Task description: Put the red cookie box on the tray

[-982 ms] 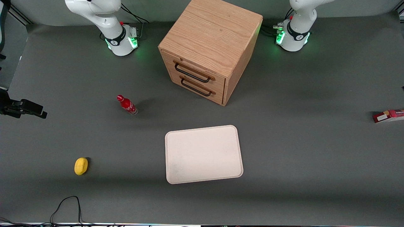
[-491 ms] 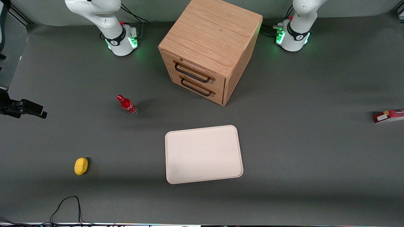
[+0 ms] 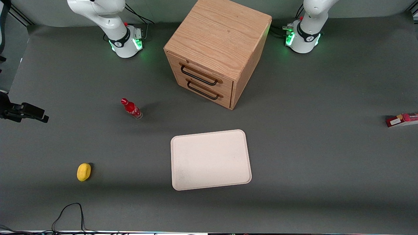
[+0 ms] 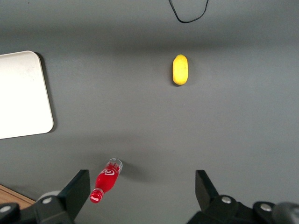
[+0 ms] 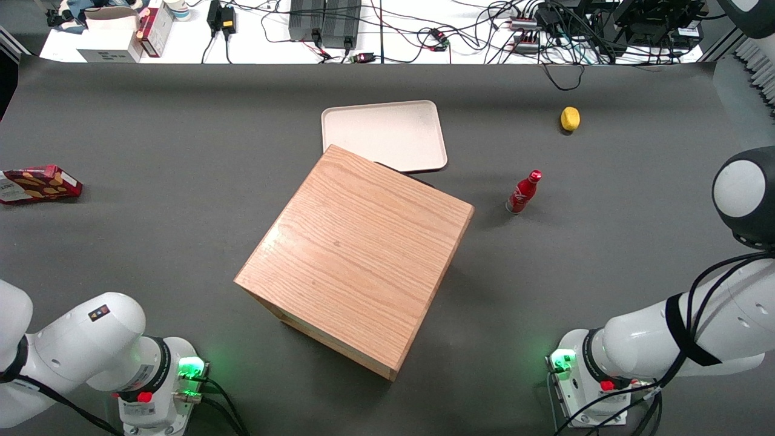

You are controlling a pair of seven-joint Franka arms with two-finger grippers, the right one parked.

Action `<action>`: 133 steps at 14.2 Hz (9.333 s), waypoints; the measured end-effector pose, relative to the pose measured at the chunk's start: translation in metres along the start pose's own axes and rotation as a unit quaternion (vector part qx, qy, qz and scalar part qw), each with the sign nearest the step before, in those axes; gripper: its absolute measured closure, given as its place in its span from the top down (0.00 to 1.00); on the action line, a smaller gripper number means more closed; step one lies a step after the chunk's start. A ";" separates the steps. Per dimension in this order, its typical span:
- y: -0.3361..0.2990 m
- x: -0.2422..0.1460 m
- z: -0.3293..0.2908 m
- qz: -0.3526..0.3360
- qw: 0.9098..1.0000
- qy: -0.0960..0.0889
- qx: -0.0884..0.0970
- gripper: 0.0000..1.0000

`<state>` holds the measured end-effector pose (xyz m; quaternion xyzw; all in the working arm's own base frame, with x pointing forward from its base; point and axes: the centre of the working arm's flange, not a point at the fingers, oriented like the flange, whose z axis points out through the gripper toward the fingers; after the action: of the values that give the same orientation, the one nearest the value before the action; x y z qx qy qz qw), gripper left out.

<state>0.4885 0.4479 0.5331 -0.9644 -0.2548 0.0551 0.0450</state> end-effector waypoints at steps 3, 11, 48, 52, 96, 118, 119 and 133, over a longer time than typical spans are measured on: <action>-0.006 -0.001 0.011 -0.177 0.984 -0.011 -0.001 1.00; 0.005 0.010 0.067 -0.429 0.903 -0.007 -0.002 1.00; 0.010 0.047 0.086 -0.471 0.882 -0.006 -0.030 0.02; -0.003 0.026 -0.007 -0.479 0.878 0.001 -0.018 0.02; 0.837 -0.248 0.138 0.222 0.972 0.043 -0.059 0.02; 0.761 -0.312 -0.057 0.228 0.973 0.042 -0.024 1.00; 0.744 -0.319 -0.081 0.224 0.973 0.043 -0.020 1.00; 0.479 -0.173 -0.087 0.221 0.975 0.012 -0.018 1.00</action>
<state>0.5830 -0.0583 0.5789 -0.9981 -0.0358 0.0471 0.0176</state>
